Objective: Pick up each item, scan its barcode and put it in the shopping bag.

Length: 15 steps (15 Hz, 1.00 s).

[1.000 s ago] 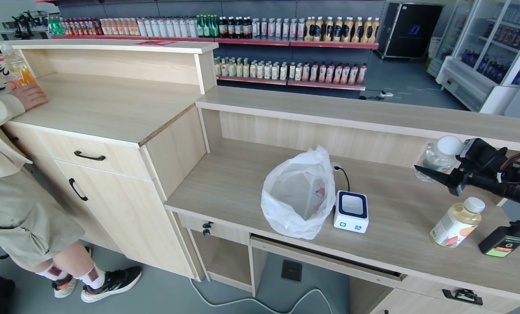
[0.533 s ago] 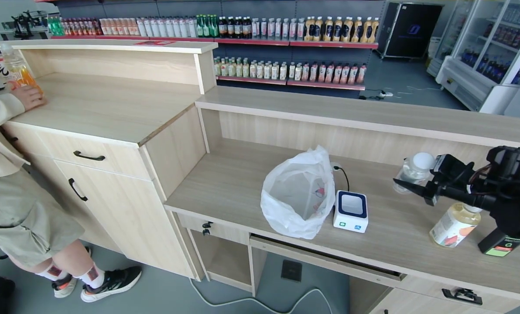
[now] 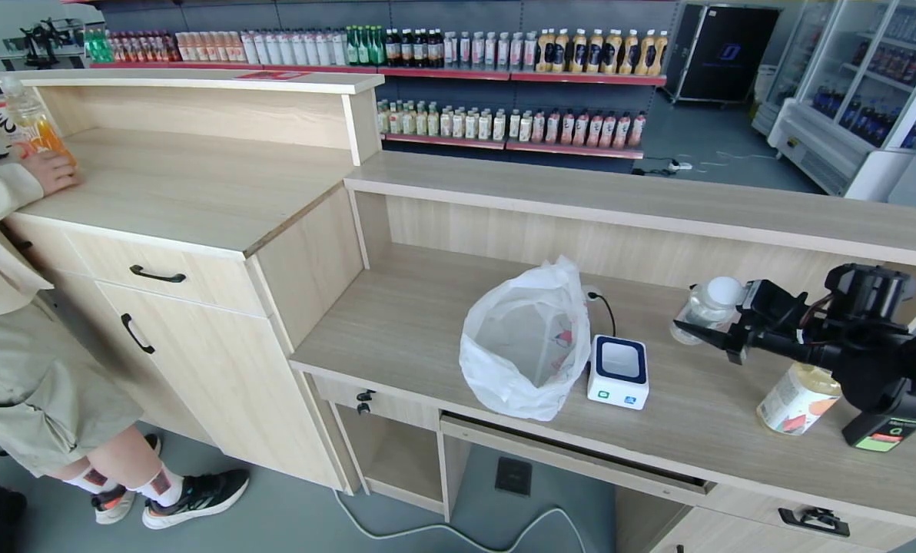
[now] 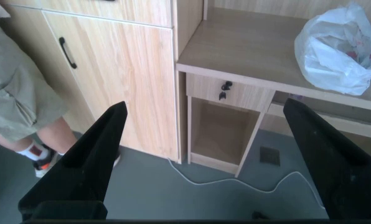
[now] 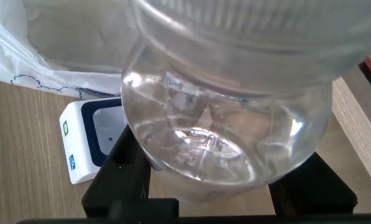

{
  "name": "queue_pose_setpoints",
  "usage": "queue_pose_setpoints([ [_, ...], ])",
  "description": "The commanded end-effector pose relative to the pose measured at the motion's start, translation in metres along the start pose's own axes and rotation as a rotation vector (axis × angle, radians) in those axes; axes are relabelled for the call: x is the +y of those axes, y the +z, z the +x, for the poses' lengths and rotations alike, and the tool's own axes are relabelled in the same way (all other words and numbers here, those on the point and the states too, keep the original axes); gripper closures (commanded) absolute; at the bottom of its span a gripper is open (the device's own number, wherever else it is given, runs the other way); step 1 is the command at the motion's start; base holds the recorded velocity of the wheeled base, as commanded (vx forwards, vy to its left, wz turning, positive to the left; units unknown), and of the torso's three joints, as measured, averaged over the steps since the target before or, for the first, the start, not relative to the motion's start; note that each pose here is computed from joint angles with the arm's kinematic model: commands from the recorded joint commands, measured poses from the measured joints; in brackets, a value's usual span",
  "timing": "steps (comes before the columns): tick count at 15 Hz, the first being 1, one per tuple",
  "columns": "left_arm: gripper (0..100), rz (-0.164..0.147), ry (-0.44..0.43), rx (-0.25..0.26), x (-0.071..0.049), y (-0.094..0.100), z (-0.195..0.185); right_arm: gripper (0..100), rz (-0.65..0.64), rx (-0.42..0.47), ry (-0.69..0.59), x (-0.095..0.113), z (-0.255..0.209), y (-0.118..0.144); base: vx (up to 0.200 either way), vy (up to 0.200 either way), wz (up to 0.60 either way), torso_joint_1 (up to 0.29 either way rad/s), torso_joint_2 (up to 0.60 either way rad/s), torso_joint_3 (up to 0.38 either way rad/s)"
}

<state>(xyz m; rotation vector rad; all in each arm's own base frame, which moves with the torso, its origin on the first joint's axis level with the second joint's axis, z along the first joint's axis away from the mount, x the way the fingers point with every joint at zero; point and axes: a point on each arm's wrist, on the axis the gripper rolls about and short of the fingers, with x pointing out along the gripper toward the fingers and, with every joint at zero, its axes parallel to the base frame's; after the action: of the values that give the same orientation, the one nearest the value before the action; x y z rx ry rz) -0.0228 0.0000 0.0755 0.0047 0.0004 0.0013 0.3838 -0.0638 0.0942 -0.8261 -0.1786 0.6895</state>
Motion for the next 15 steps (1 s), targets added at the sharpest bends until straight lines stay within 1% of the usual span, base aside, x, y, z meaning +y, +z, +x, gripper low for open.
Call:
queue_pose_setpoints([
  [1,0,0.0,0.0,0.0,0.0,0.0,0.0,100,0.016,0.009,0.011,0.005,0.002,-0.006,0.0,0.0,0.0,0.0,0.0,0.0],
  [3,0,0.0,0.0,0.0,0.0,0.0,0.0,100,0.02,0.01,0.015,0.007,0.004,-0.009,0.0,0.0,0.0,0.0,0.0,0.0],
  [7,0,0.0,0.0,0.0,0.0,0.0,0.0,100,0.03,-0.015,0.027,0.008,0.017,-0.01,0.0,0.0,0.0,0.0,0.0,0.0],
  [12,0,0.0,0.0,0.0,0.0,0.0,0.0,100,-0.001,-0.061,0.036,0.016,0.035,-0.009,0.0,0.0,0.0,0.0,0.0,0.0],
  [15,0,0.0,0.0,0.0,0.0,0.0,0.0,100,0.003,-0.065,0.041,0.02,0.039,-0.011,0.0,0.0,0.0,0.0,0.0,0.0],
])
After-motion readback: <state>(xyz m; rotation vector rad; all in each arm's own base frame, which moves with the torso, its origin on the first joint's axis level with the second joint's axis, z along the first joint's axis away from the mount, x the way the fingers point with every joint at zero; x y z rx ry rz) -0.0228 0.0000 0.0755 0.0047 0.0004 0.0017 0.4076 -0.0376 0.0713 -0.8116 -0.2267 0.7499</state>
